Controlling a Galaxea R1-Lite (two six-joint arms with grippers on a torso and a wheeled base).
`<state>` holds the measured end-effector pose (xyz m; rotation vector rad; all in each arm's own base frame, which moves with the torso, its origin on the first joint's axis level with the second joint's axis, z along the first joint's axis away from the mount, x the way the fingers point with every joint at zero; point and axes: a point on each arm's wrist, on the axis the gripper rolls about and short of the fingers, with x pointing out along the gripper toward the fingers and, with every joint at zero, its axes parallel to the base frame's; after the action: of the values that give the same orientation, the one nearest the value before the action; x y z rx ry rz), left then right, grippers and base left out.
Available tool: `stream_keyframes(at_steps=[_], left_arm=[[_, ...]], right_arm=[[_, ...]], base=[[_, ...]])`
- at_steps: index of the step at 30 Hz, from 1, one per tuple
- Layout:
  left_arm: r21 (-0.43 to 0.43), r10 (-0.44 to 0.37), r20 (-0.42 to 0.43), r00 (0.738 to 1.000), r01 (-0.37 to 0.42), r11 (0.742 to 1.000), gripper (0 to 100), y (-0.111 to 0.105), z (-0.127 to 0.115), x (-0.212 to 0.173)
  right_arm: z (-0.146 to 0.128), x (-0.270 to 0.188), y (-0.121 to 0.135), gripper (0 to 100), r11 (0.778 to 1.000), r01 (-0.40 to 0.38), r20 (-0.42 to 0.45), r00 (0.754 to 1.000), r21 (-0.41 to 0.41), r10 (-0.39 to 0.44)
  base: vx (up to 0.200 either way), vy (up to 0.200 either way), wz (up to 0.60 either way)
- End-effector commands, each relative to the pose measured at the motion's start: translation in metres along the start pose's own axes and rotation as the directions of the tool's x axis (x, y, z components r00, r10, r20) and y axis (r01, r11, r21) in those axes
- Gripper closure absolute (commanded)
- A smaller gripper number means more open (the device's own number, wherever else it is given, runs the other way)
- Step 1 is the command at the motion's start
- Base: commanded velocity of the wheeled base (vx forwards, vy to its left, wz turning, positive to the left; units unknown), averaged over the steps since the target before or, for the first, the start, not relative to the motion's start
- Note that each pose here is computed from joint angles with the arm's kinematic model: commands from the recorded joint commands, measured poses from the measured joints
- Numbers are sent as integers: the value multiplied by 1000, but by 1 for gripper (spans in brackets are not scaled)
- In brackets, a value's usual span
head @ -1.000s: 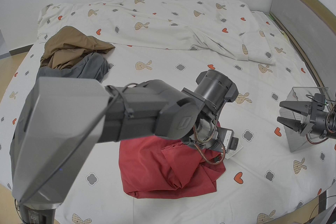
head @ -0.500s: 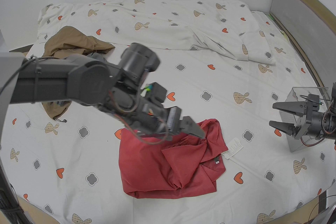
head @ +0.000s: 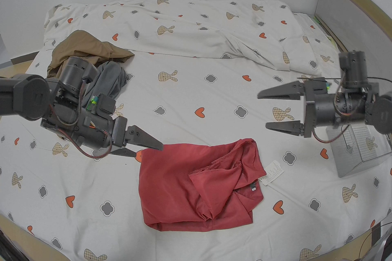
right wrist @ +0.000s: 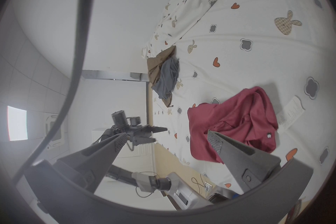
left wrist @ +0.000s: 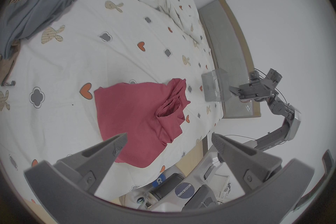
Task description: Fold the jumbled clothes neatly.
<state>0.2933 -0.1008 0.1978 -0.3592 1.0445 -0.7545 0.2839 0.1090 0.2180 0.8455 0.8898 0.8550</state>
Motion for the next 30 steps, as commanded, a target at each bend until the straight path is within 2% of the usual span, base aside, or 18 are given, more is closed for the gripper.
stream_keyframes(at_steps=[1,2,3,4,6,7,8,9,10,12,13,16,18,19,20,24,26,30], left_arm=[[-28,-42,148,988,46,999,0,18,-8,-58],[-30,-39,152,988,44,999,0,18,-8,-60],[-46,-33,155,987,40,998,0,21,-10,-61],[-53,-29,162,986,38,998,0,22,-9,-63],[-58,-16,190,982,28,998,0,25,-5,-70],[-62,-10,203,979,23,998,0,26,-4,-74],[-62,-10,203,979,23,998,0,26,-4,-74],[-66,3,232,973,13,998,0,27,-1,-83],[-73,6,238,971,12,997,0,27,-1,-85],[-76,9,254,967,11,997,0,25,-2,-90],[-76,8,254,967,12,997,0,25,-2,-90],[-71,12,272,962,8,997,0,23,-4,-97],[-69,14,279,960,6,998,0,22,-5,-99],[-69,14,279,960,6,998,0,22,-5,-99],[-65,13,283,959,6,998,0,21,-5,-101],[-70,20,291,957,1,998,0,22,-6,-103],[-72,20,289,957,1,997,0,23,-5,-103],[-74,20,287,958,1,997,0,23,-5,-102]], right_arm=[[15,143,-11,0,938,343,-105,932,-55,-347],[14,149,-13,0,921,382,-91,917,-76,-388],[5,166,-12,0,848,509,-45,853,-151,-520],[-5,177,-8,0,790,580,-11,805,-198,-593],[-27,188,7,0,693,663,44,731,-284,-681],[-33,191,12,0,679,664,52,726,-312,-686],[-33,191,12,0,679,664,52,726,-312,-686],[-44,197,19,0,655,654,56,722,-379,-689],[-48,200,19,0,646,649,52,720,-402,-692],[-59,209,12,0,598,671,62,686,-438,-725],[-61,210,10,0,589,677,64,679,-442,-732],[-83,226,-3,0,490,725,105,604,-483,-790],[-92,232,-4,0,450,734,130,582,-509,-803],[-92,232,-4,0,450,734,130,582,-509,-803],[-97,236,-4,0,398,745,172,557,-536,-812],[-100,236,-3,0,288,770,259,501,-570,-826],[-100,235,-3,0,269,779,279,488,-566,-827],[-102,235,-4,0,262,777,277,484,-572,-830]], base=[[0,0,0],[0,0,0],[0,0,0],[0,0,0],[0,0,0],[0,0,0],[0,0,0],[0,0,0],[0,0,0],[0,0,0],[0,0,0],[0,0,0],[0,0,0],[0,0,0],[0,0,0],[0,0,0],[0,0,0],[0,0,0]])
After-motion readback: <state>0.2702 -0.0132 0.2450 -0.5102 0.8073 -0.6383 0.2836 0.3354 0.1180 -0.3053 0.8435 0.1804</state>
